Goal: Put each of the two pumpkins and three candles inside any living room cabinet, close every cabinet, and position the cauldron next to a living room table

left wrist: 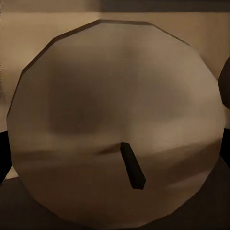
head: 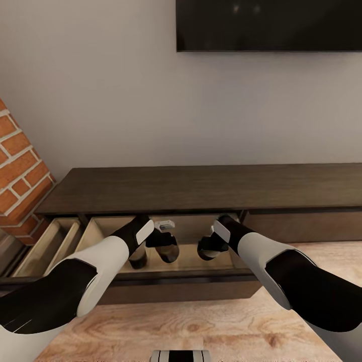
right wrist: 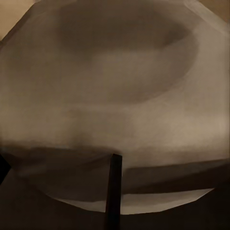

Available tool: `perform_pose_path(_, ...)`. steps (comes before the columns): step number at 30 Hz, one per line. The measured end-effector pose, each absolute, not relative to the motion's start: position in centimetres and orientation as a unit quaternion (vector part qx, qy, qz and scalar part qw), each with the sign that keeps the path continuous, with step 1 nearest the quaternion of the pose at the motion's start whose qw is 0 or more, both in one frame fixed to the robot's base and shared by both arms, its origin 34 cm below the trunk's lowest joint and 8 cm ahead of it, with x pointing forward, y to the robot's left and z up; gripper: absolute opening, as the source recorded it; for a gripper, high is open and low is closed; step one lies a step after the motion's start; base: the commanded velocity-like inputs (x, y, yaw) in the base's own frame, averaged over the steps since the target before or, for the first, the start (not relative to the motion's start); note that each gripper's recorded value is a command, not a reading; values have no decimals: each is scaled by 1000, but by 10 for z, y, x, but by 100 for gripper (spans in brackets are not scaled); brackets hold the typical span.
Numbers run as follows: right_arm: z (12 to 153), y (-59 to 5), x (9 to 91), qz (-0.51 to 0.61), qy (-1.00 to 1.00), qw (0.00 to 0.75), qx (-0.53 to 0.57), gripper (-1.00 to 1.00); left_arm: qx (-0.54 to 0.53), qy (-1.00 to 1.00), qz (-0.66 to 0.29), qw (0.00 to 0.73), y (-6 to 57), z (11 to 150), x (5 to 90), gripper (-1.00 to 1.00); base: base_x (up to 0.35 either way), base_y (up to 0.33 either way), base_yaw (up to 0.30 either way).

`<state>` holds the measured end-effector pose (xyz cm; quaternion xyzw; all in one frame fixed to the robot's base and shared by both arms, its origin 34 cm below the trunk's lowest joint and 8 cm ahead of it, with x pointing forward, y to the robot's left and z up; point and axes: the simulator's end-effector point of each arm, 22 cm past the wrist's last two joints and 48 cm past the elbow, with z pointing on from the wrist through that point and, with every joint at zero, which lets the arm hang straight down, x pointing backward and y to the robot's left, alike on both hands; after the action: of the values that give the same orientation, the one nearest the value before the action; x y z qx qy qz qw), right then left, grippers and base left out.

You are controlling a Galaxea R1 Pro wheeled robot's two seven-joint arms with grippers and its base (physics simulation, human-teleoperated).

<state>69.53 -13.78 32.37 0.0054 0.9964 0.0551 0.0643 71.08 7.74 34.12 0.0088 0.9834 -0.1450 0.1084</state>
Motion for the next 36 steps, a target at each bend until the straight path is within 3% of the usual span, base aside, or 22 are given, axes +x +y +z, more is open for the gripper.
perform_pose_path(14,313,-137,692,56,997,56,5,-100,-7,975,-143,172,80,337,738,-100,0,0,0)
perform_pose_path(36,294,-137,697,56,995,80,16,-100,-9,977,-144,160,80,321,733,-100,0,0,67)
